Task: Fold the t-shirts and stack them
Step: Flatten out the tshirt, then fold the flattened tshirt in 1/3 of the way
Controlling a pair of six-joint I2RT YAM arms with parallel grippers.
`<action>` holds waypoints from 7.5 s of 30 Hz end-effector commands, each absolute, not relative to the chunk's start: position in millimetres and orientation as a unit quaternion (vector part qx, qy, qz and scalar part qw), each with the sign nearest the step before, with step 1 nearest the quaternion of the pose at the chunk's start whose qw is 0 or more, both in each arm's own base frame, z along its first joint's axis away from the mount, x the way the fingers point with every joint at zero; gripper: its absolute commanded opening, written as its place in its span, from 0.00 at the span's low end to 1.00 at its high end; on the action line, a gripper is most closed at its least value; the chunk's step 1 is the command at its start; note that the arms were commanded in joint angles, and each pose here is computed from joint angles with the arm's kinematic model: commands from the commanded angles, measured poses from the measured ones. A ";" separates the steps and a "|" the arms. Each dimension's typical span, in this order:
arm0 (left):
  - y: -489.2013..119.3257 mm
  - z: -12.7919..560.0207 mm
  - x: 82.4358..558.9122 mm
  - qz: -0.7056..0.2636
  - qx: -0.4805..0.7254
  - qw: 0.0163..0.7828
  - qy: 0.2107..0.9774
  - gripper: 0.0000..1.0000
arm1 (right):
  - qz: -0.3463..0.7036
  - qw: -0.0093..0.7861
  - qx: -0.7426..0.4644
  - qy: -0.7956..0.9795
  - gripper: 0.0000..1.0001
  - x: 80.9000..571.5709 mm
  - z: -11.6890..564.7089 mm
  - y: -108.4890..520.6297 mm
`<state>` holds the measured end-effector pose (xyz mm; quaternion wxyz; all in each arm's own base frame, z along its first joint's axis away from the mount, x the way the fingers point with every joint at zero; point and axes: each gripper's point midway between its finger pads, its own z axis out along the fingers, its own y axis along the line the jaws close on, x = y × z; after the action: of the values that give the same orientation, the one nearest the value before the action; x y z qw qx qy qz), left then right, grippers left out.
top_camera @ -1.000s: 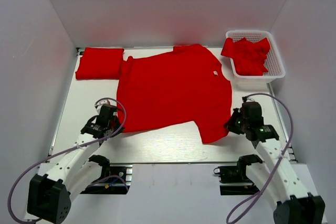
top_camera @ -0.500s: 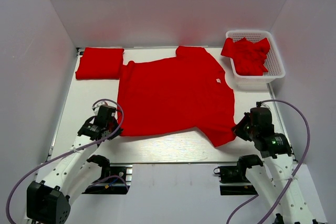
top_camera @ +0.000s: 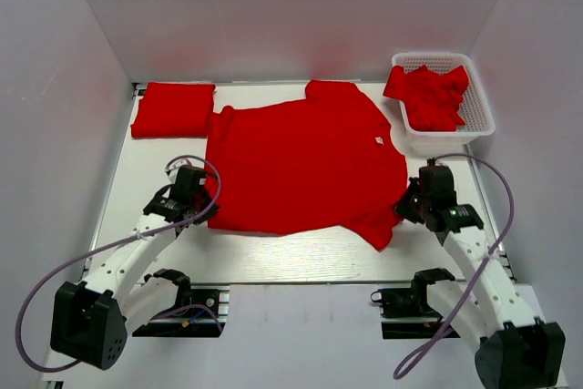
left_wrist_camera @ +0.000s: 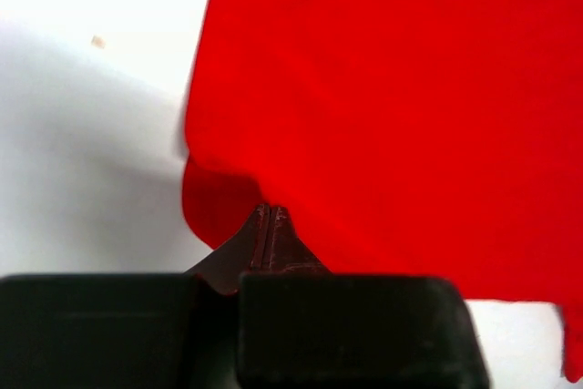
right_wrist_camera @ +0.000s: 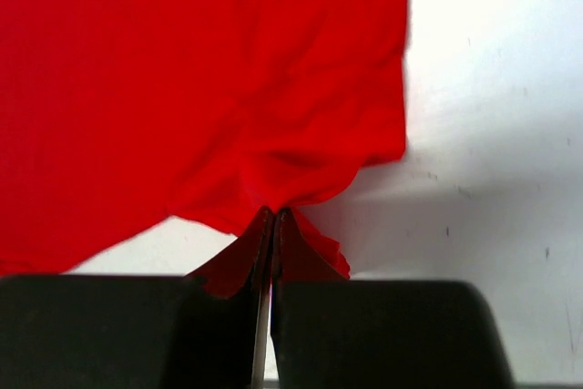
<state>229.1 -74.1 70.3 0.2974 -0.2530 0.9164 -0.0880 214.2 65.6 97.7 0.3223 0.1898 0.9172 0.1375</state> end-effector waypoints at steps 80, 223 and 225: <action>-99.0 84.1 359.0 -0.101 -0.161 0.287 0.939 1.00 | 0.163 0.363 0.012 0.917 0.90 386.5 105.2 105.1; -87.4 61.8 277.5 -0.103 -0.169 0.284 0.938 1.00 | 0.221 0.245 0.094 0.939 0.32 222.1 39.2 107.4; -87.4 61.8 277.5 -0.103 -0.169 0.284 0.938 1.00 | 0.217 0.240 0.096 0.941 0.29 220.2 36.8 106.3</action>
<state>275.6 -84.3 58.7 0.2772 -0.1769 0.9397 -0.0942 211.2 107.1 29.3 0.2284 0.0947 0.9426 0.2245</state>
